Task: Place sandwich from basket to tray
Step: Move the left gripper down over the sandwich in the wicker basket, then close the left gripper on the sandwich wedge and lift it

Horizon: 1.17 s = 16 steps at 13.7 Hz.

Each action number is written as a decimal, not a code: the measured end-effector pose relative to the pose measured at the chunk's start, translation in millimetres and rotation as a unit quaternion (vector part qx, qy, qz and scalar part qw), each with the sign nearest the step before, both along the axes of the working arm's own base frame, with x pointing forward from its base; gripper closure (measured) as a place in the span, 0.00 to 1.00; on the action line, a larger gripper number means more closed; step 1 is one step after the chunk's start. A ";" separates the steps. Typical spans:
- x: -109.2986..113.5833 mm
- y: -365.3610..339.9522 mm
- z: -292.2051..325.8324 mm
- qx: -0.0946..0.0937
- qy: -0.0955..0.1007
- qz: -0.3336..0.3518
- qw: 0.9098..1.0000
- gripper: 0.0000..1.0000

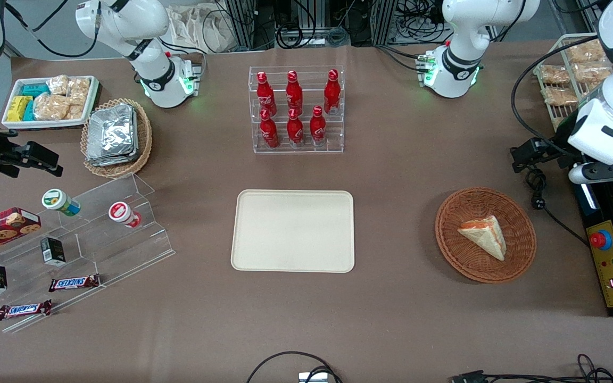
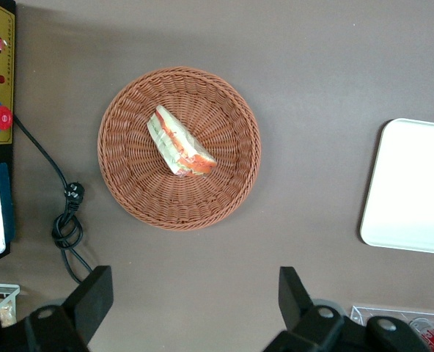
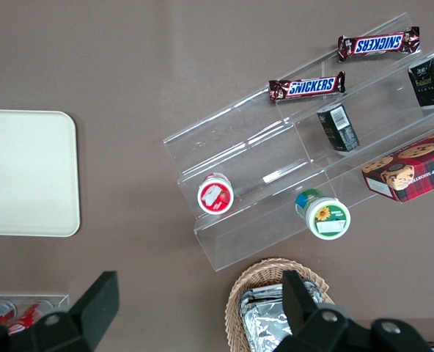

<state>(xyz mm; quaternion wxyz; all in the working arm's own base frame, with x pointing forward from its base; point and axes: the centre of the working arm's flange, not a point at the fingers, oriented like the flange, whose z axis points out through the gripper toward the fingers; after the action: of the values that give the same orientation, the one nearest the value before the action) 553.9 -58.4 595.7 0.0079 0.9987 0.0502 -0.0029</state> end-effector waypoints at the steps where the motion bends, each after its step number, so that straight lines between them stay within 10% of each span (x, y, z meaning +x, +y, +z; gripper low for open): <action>1: -0.1 -0.6 0.1 0.000 0.000 -0.001 1.000 0.00; 9: 23.2 8.8 -87.6 0.043 0.003 0.056 0.997 0.00; 16: 45.0 23.8 -248.2 0.036 -0.003 0.277 0.960 0.00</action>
<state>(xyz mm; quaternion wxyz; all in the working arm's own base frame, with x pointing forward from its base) 598.9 -34.6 347.4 -0.0271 0.9452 0.3254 0.0043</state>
